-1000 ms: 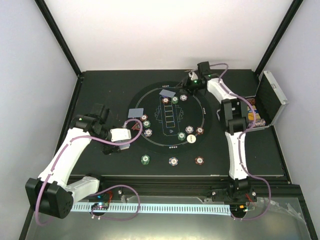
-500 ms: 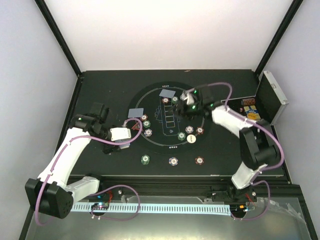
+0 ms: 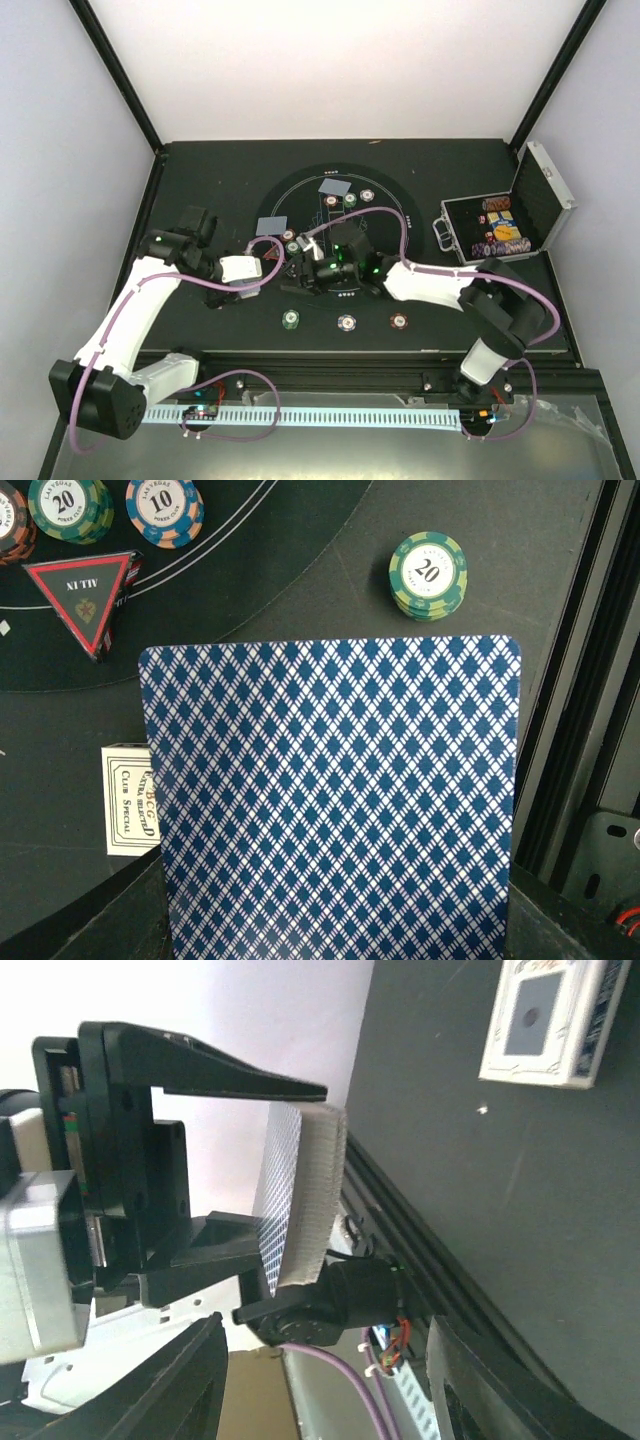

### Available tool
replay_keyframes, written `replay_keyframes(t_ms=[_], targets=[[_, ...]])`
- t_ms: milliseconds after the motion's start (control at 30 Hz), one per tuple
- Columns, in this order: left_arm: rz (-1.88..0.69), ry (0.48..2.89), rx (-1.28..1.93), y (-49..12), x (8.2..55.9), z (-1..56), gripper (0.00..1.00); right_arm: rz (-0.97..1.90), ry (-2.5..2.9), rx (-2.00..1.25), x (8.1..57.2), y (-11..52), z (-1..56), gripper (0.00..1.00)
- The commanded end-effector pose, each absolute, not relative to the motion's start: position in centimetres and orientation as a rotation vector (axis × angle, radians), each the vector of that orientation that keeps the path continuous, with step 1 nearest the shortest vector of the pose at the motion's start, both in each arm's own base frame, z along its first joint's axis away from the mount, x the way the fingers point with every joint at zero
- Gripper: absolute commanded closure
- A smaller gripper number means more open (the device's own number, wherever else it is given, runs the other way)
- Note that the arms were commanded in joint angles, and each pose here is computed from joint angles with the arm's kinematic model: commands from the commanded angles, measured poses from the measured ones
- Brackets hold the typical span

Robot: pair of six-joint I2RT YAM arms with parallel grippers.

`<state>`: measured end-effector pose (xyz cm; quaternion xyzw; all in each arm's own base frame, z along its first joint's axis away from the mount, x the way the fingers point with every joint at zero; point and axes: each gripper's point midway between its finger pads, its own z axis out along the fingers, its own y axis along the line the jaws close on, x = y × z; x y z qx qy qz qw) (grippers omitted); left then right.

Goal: Distribute texas hold em gaming equipment

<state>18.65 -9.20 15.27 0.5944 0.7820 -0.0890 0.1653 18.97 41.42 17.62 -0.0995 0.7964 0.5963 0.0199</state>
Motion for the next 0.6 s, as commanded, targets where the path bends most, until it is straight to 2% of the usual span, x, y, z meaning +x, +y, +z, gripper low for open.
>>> replay_keyframes(t_ms=[0,567], targets=[[-0.277,2.182,1.677,-9.7,18.2,16.9,0.98,1.960,2.398,-0.302,18.6,44.4,19.2,0.43],[-0.286,2.149,1.691,-9.8,17.6,17.2,0.98,2.061,2.428,-0.327,17.3,48.4,18.3,0.43]])
